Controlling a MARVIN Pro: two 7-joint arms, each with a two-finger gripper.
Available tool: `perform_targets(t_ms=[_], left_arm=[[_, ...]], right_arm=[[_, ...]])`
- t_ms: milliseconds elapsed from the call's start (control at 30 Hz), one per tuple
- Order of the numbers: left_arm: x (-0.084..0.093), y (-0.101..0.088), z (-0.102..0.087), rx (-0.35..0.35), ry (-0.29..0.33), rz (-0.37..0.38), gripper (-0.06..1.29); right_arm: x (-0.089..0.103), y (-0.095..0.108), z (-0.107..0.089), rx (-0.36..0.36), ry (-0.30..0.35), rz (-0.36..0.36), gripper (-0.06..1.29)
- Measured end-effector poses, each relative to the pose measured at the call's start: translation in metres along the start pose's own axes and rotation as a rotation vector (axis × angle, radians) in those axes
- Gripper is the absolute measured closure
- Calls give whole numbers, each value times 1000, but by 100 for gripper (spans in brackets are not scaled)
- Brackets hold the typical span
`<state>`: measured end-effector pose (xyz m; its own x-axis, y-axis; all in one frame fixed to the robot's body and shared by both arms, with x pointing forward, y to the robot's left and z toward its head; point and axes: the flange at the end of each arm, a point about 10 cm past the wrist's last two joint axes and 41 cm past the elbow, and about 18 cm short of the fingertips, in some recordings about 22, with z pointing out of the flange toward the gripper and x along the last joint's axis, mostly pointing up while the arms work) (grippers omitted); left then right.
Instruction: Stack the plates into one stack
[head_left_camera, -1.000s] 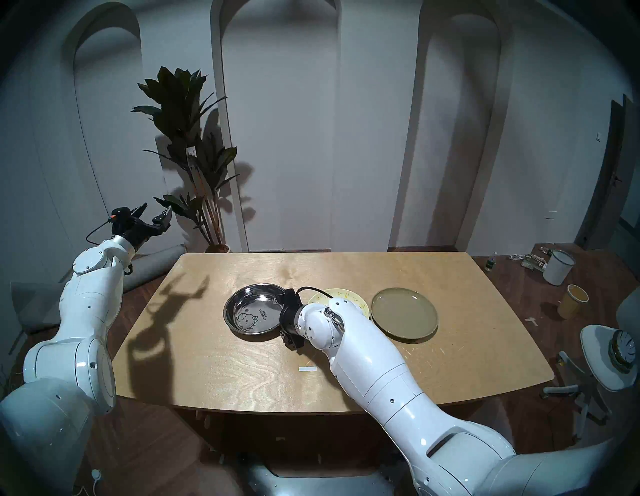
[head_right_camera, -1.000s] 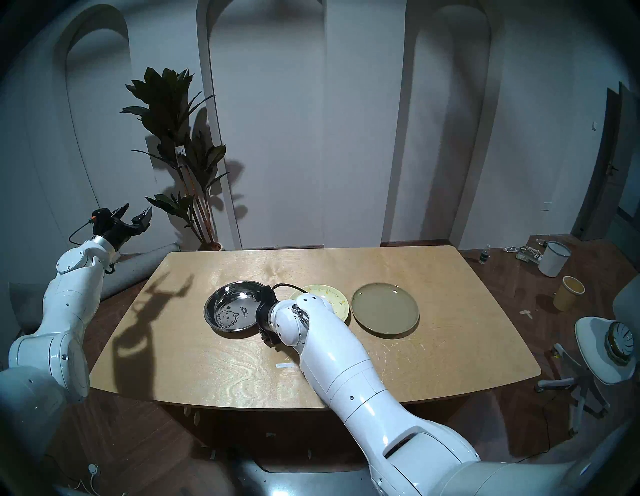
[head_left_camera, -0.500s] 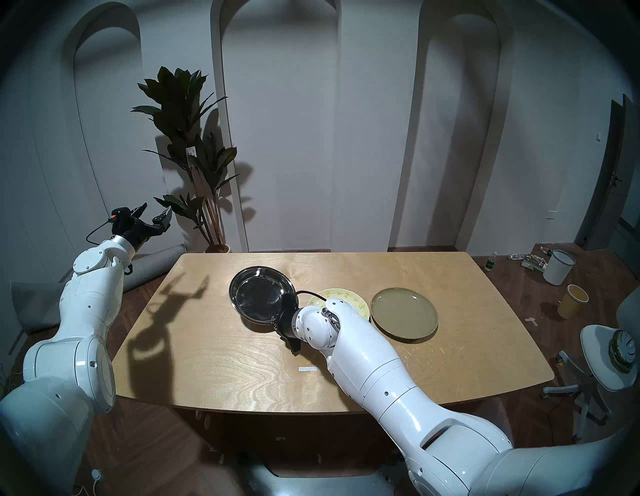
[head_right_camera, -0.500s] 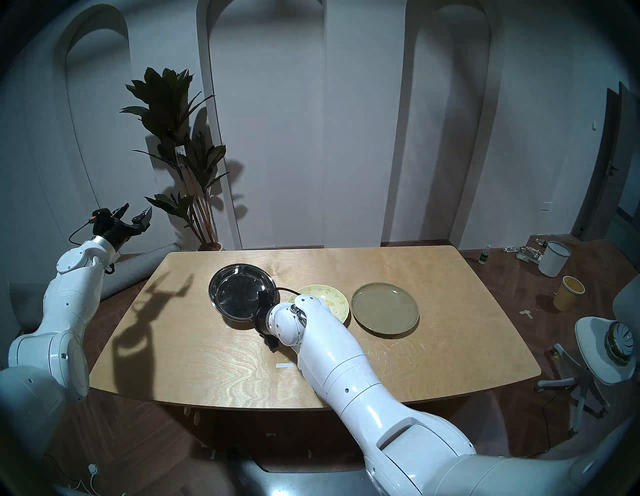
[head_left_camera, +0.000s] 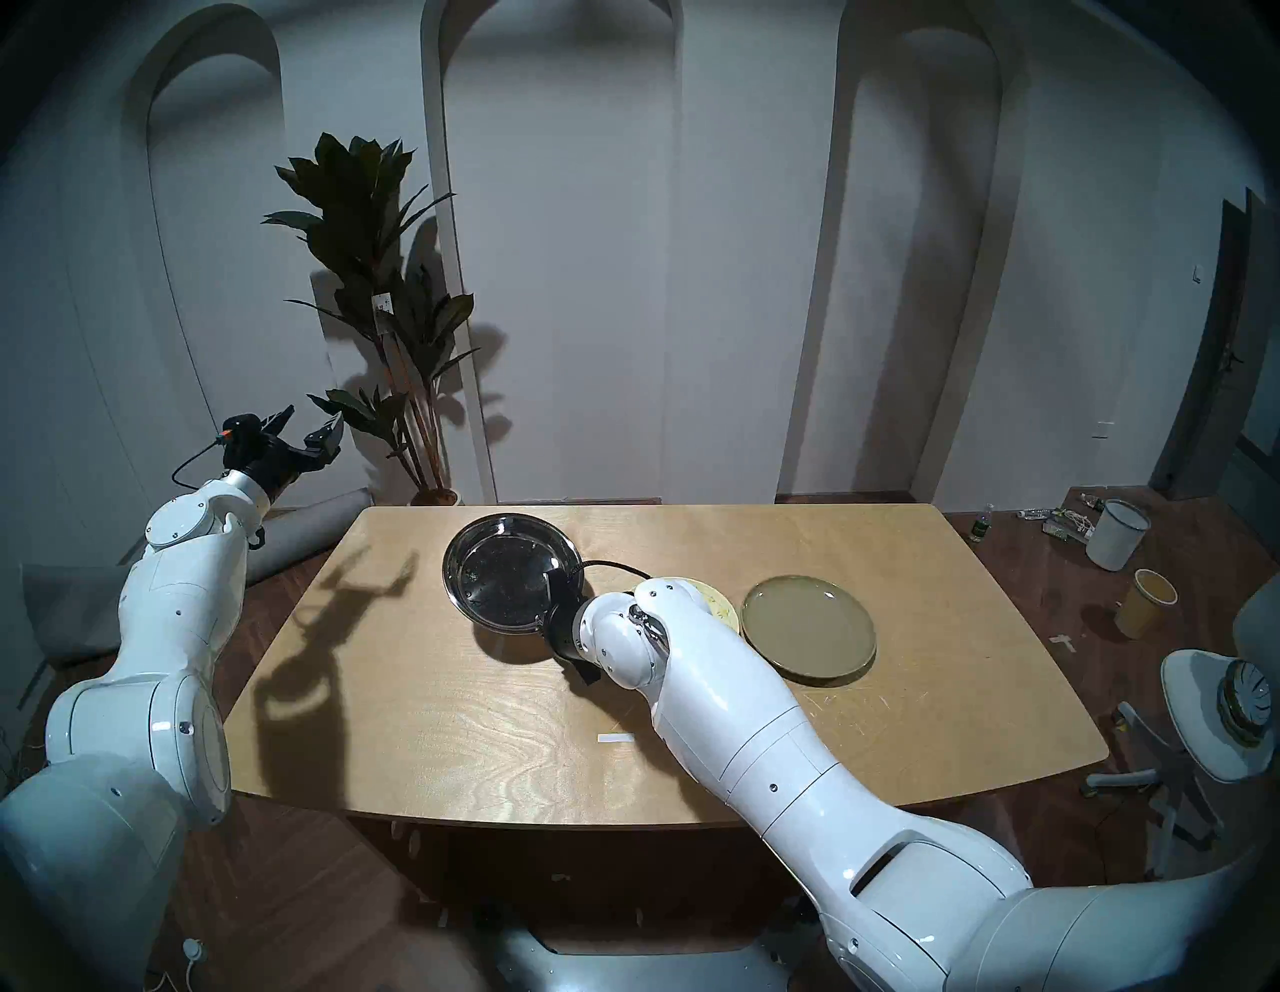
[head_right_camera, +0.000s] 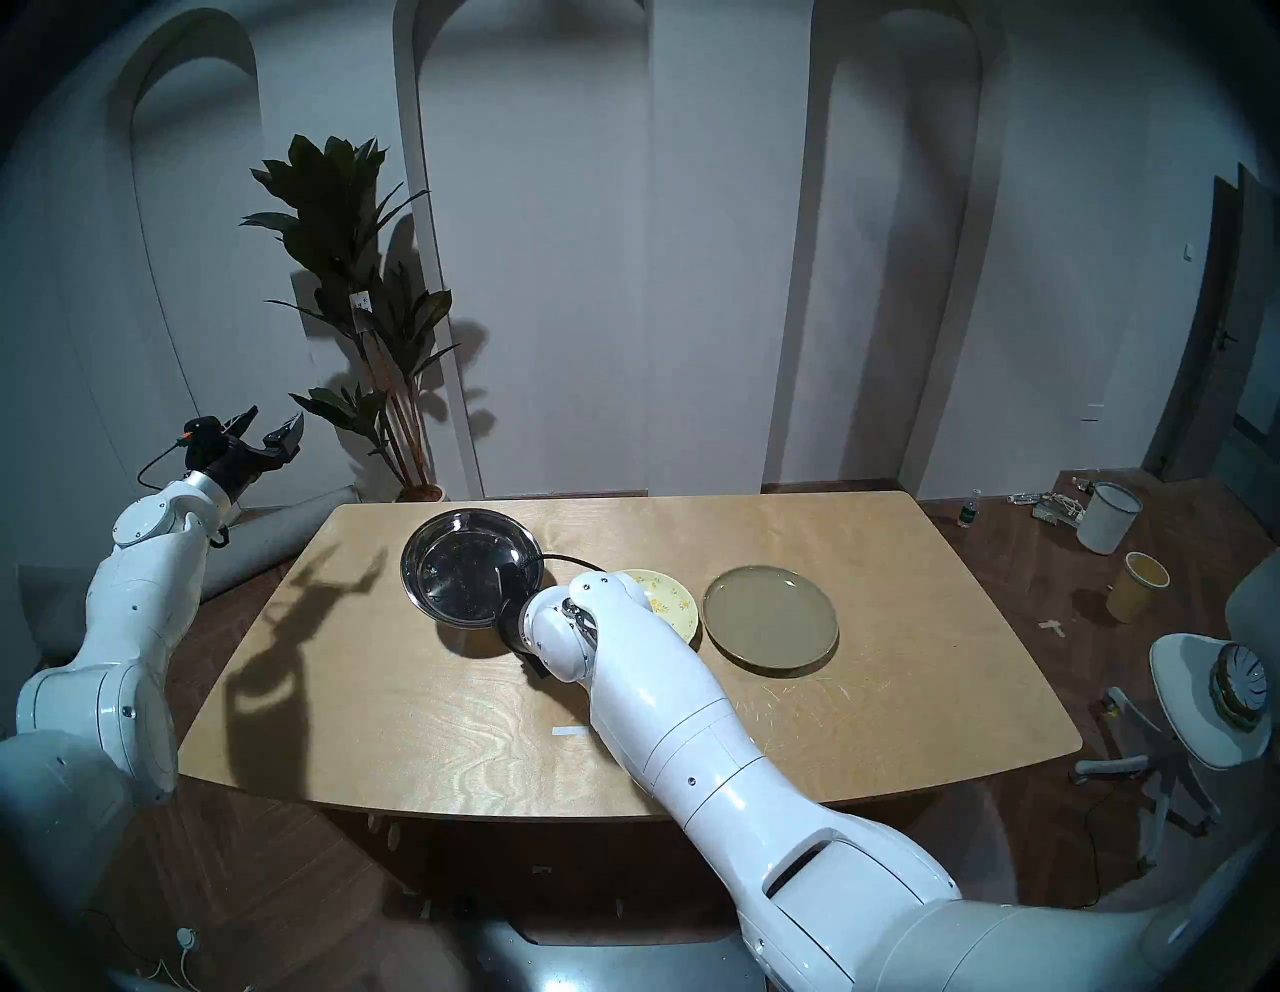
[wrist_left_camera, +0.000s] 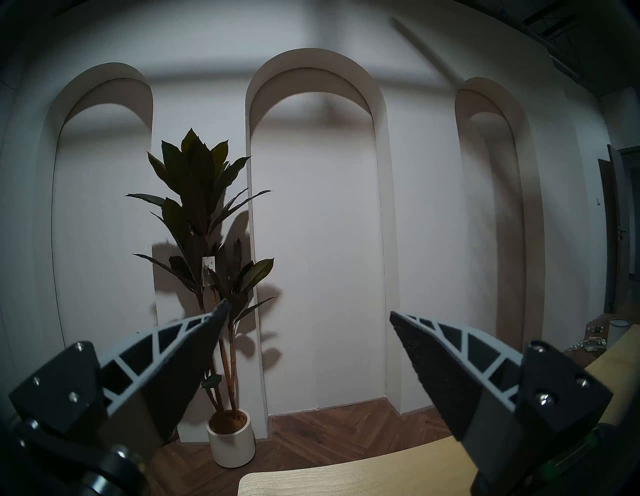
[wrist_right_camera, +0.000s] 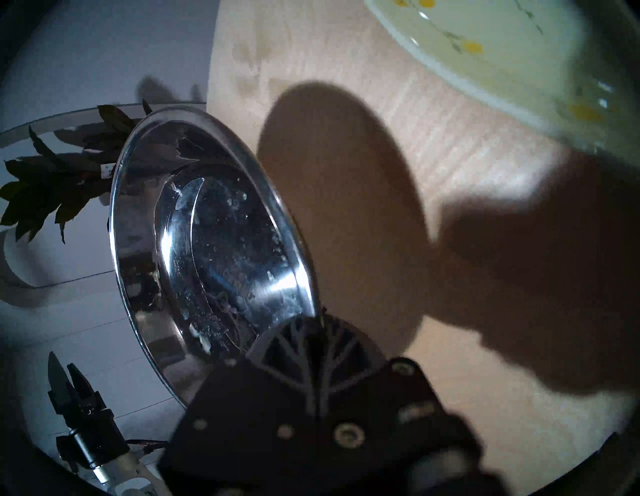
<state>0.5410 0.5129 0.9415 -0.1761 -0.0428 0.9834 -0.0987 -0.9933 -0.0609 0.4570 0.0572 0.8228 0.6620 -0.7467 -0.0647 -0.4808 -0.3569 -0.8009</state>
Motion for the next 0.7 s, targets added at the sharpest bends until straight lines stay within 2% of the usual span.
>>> perform_targets(t_ms=[333,533,700], left_arm=[[0,0,0,0,1,-1,0],[0,0,0,0,2,-2,0],[0,0,0,0,3,-3,0]], right_arm=[[17,-30,-30,11,23,-92,126],[33,-45,-52,27,53,-93,126],[41,-41,-68,2,60,-73,126]])
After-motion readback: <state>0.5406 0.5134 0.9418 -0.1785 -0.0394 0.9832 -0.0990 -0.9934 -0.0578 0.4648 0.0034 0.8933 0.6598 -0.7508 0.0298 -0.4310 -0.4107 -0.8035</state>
